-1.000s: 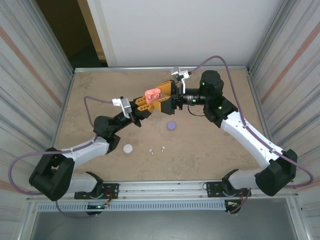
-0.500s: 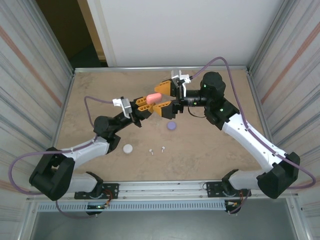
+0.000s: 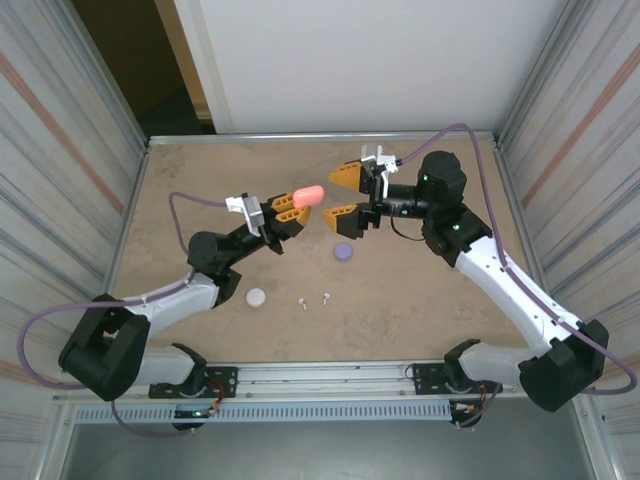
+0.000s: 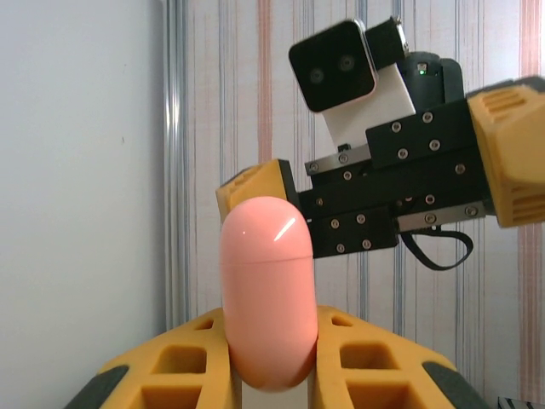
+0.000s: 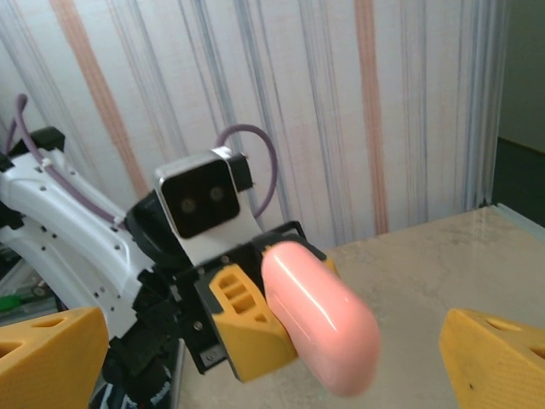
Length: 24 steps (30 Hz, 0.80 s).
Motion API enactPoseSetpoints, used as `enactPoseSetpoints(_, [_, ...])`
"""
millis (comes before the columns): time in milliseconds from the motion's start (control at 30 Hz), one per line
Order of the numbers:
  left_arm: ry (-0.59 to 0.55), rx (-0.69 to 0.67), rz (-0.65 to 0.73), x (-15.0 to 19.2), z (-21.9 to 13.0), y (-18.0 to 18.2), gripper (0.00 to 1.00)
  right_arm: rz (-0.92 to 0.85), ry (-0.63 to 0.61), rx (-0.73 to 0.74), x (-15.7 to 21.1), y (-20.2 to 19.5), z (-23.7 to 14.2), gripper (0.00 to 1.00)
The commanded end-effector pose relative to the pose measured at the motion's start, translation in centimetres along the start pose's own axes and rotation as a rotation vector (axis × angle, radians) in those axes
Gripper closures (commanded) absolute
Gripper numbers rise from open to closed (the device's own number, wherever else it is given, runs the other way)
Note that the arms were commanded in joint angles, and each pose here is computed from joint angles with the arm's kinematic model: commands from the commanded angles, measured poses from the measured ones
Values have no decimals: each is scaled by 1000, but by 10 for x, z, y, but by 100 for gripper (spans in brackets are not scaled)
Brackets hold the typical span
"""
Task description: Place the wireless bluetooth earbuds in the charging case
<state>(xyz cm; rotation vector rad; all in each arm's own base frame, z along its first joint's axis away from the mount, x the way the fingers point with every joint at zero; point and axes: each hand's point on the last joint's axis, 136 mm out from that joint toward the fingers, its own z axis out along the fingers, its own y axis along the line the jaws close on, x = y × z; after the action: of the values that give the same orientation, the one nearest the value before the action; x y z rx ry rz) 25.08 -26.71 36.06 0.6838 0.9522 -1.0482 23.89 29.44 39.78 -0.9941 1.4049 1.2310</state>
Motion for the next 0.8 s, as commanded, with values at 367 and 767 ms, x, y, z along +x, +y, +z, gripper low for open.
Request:
enactPoseSetpoints(367, [-49, 60, 18, -21, 7, -12, 100, -194, 13, -68, 5, 9, 4, 18])
enactPoseSetpoints(767, [-48, 61, 17, -21, 8, -11, 100, -181, 21, -72, 2, -2, 18, 40])
